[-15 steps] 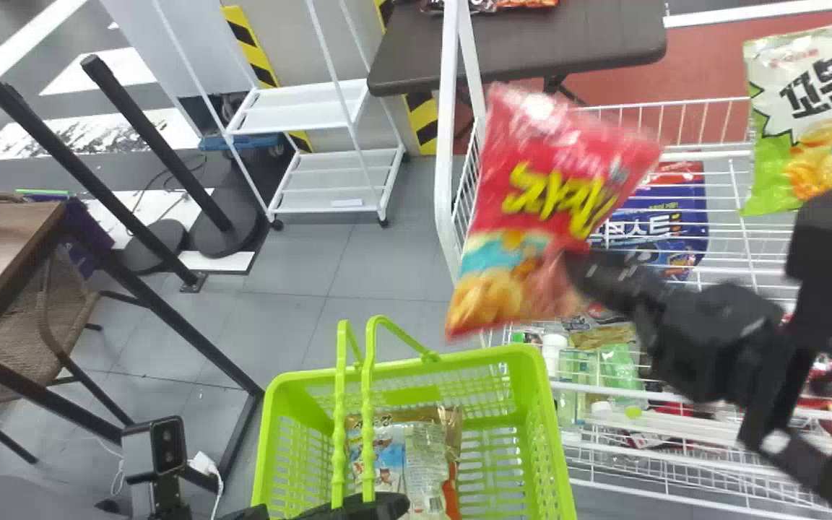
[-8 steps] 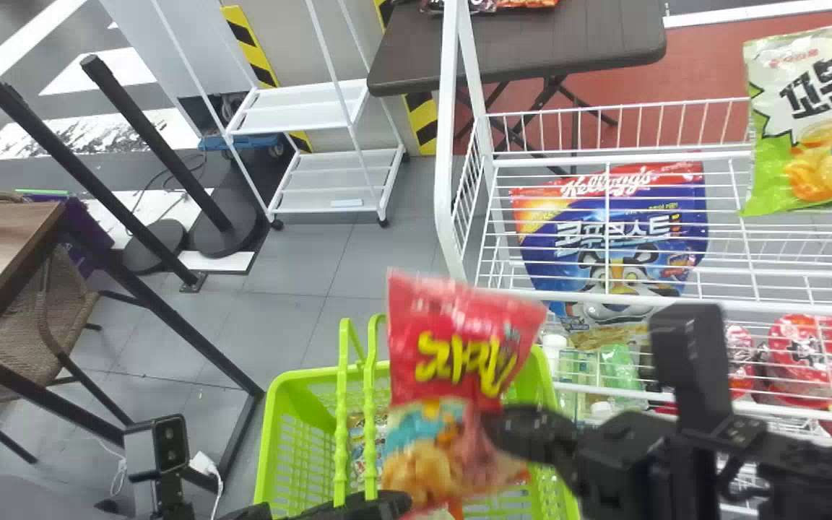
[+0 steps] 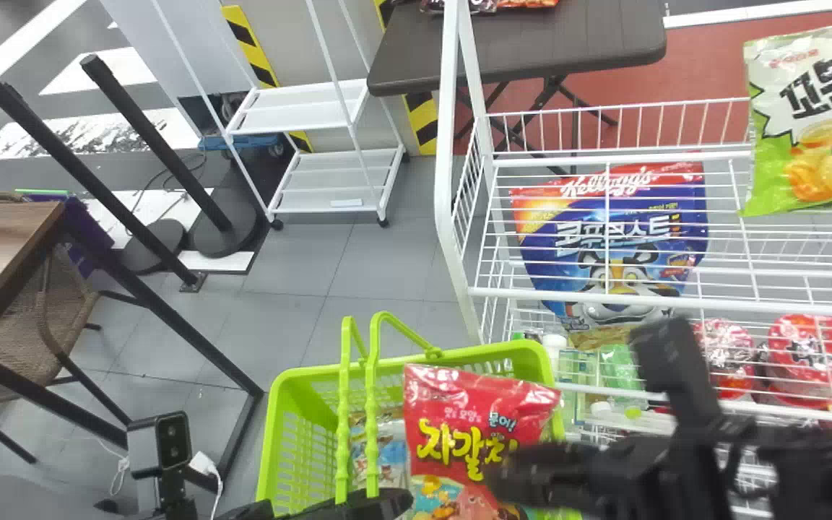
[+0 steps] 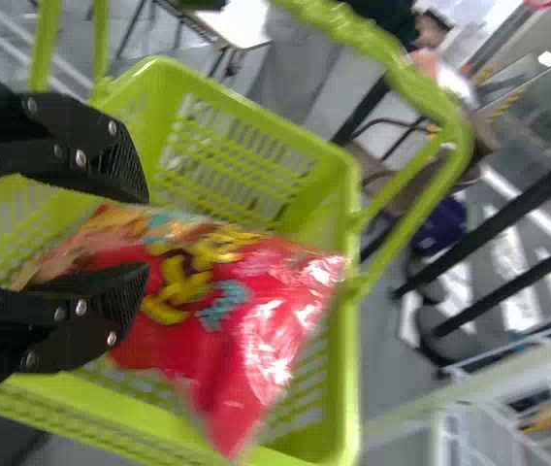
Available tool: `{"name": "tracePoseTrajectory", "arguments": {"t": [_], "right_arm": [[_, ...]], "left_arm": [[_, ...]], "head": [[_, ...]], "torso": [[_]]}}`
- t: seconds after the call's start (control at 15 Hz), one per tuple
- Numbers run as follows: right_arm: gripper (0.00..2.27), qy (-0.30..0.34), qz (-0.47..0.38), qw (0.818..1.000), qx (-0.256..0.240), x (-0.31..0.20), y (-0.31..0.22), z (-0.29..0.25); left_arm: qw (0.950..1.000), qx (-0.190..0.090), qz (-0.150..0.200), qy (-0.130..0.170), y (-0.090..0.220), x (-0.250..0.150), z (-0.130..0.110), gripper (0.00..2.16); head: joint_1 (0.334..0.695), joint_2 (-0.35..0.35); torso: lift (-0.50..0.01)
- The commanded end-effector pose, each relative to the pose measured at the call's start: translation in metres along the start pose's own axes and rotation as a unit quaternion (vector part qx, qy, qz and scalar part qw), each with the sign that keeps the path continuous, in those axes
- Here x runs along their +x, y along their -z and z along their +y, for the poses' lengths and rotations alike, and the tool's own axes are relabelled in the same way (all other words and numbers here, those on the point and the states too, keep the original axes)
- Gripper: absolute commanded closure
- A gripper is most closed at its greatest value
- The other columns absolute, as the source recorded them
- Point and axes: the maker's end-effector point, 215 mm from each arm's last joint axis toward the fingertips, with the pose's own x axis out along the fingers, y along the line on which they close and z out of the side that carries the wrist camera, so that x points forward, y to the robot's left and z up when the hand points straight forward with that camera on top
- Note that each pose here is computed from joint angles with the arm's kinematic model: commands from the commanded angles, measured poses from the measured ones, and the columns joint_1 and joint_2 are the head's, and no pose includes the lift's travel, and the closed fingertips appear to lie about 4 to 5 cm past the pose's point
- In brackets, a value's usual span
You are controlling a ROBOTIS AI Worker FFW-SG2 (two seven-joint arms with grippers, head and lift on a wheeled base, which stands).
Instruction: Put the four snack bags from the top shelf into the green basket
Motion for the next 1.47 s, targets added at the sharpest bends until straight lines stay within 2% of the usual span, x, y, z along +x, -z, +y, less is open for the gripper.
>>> {"name": "tracePoseTrajectory", "arguments": {"t": [0.0, 0.13, 0.2, 0.27, 0.33, 0.47, 0.53, 0.6, 0.73, 0.87, 1.0, 1.13, 1.33, 1.4], "right_arm": [[0.07, 0.042, -0.101, 0.993, -0.035, -0.040, -0.068, -0.025], [0.07, 0.157, -0.193, 0.966, -0.077, -0.098, -0.121, -0.082], [0.05, 0.230, -0.248, 0.934, -0.114, -0.137, -0.155, -0.114], [0.05, 0.303, -0.263, 0.906, -0.136, -0.168, -0.170, -0.149], [0.05, 0.342, -0.274, 0.888, -0.142, -0.191, -0.179, -0.174], [0.07, 0.397, -0.276, 0.866, -0.131, -0.229, -0.186, -0.227], [0.07, 0.414, -0.271, 0.860, -0.125, -0.240, -0.187, -0.246], [0.07, 0.427, -0.264, 0.857, -0.116, -0.245, -0.188, -0.267], [0.07, 0.447, -0.247, 0.854, -0.096, -0.247, -0.184, -0.309], [0.08, 0.469, -0.253, 0.842, -0.088, -0.252, -0.194, -0.346], [0.08, 0.481, -0.260, 0.833, -0.087, -0.253, -0.205, -0.368], [0.09, 0.482, -0.257, 0.834, -0.079, -0.251, -0.215, -0.385], [0.15, 0.467, -0.247, 0.846, -0.074, -0.234, -0.228, -0.393], [0.28, 0.459, -0.239, 0.852, -0.074, -0.225, -0.229, -0.393]], "left_arm": [[1.0000, 0.000, 0.000, 0.004, 0.000, -0.001, -0.001, 2.15], [1.0000, -0.001, -0.001, 0.004, 0.000, -0.001, -0.002, 2.15], [1.0000, -0.001, -0.001, 0.004, 0.000, -0.001, -0.002, 2.15], [1.0000, -0.001, 0.000, 0.005, 0.000, 0.000, -0.002, 2.15], [1.0000, 0.000, 0.000, 0.006, 0.000, 0.000, -0.002, 2.15], [1.0000, 0.000, 0.002, 0.009, -0.001, 0.003, -0.002, 2.15], [0.9999, 0.001, 0.003, 0.011, 0.000, 0.006, -0.002, 2.15], [0.9999, 0.000, 0.004, 0.012, 0.000, 0.006, -0.002, 2.15], [0.9999, -0.001, 0.003, 0.011, 0.001, 0.006, -0.002, 2.15], [0.9999, -0.003, 0.003, 0.009, 0.002, 0.005, -0.002, 2.15], [1.0000, -0.003, 0.003, 0.008, 0.003, 0.004, -0.001, 2.15], [1.0000, -0.003, 0.003, 0.007, 0.003, 0.003, -0.001, 2.15], [1.0000, -0.002, 0.004, 0.007, 0.002, 0.003, -0.001, 2.15], [1.0000, -0.003, 0.004, 0.005, 0.003, 0.002, -0.001, 2.15]], "head": [[0.695, 0.350], [0.695, 0.350], [0.695, 0.350], [0.695, 0.350], [0.695, 0.342], [0.695, 0.213], [0.695, 0.128], [0.695, 0.085], [0.695, 0.026], [0.695, -0.025], [0.695, -0.050], [0.695, -0.070], [0.695, -0.068], [0.695, -0.063]], "torso": [[0.000], [0.000], [0.000], [0.000], [0.000], [0.000], [0.000], [0.000], [0.000], [0.000], [0.000], [0.000], [0.000], [0.000]]}}
